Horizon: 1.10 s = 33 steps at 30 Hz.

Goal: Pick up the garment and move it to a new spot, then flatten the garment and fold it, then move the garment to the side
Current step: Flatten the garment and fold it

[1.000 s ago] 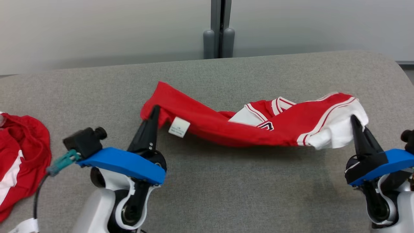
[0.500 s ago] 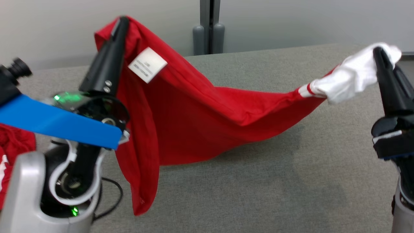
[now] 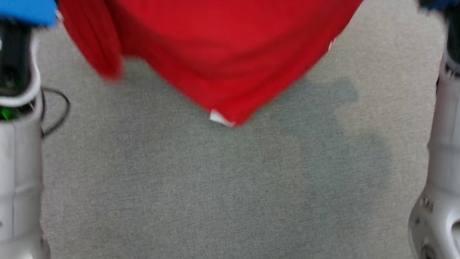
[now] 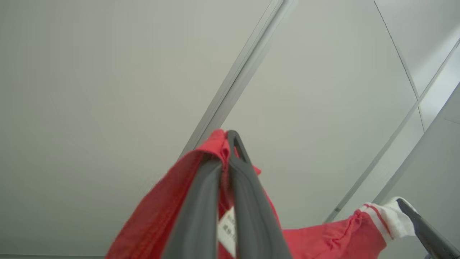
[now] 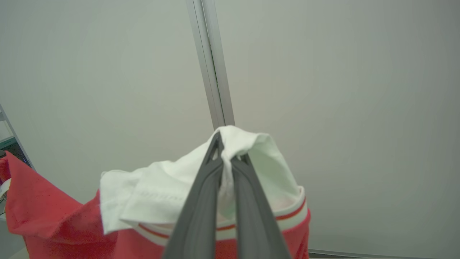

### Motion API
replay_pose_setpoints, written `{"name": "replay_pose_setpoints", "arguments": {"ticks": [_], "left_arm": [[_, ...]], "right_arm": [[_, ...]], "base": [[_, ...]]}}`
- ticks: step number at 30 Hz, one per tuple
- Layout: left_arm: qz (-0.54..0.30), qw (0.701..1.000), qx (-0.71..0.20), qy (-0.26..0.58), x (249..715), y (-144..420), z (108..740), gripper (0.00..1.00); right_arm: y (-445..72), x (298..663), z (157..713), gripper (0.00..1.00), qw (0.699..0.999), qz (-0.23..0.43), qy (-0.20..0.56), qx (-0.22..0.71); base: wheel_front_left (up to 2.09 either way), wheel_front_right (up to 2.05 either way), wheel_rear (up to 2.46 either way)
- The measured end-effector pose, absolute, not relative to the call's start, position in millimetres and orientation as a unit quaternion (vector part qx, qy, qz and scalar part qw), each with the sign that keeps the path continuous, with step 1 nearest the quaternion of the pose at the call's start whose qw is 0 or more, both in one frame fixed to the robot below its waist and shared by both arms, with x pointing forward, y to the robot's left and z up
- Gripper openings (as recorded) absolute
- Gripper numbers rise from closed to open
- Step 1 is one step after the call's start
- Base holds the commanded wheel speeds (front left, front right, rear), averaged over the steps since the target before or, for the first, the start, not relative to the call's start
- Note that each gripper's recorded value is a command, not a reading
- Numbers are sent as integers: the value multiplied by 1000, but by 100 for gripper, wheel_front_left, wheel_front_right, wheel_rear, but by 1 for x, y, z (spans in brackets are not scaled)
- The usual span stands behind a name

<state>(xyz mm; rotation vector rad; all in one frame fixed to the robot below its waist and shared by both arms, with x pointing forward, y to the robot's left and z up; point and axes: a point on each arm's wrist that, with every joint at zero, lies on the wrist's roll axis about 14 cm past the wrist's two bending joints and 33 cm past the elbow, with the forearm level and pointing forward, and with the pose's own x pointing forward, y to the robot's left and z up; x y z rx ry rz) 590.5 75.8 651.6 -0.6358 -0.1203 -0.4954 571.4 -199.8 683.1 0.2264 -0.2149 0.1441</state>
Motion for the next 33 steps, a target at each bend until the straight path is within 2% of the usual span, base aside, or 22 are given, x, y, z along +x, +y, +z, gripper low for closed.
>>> {"name": "replay_pose_setpoints", "arguments": {"ticks": [4, 8, 12, 17, 22, 29, 30, 33], "left_arm": [[-213, 927, -286, -116, 621, 93, 665, 0], [-208, 932, -239, -177, 634, 102, 684, 0], [-210, 934, -208, -201, 643, 100, 680, 0], [-203, 952, -190, -131, 654, 95, 594, 0], [-205, 964, -167, -26, 630, 87, 509, 0], [-210, 960, -153, 107, 560, 87, 440, 0], [-215, 957, -140, 139, 534, 88, 425, 0], [-207, 946, -161, 190, 497, 86, 406, 0]], "right_arm": [[-206, 600, 729, 0, 966, 57, -219, 122], [-198, 607, 776, 0, 940, 65, -319, 106], [-196, 616, 772, 0, 937, 71, -328, 97], [-199, 633, 645, 0, 978, 62, -175, 95], [-200, 602, 530, 0, 991, 54, -11, 123], [-200, 525, 467, 0, 978, 49, 118, 166], [-207, 503, 463, 0, 977, 43, 140, 157], [-225, 476, 467, 0, 980, 19, 156, 125]], "base": [[0, 0, 0], [0, 0, 0], [0, 0, 0], [0, 0, 0], [0, 0, 0], [0, 0, 0], [0, 0, 0], [0, 0, 0]]}}
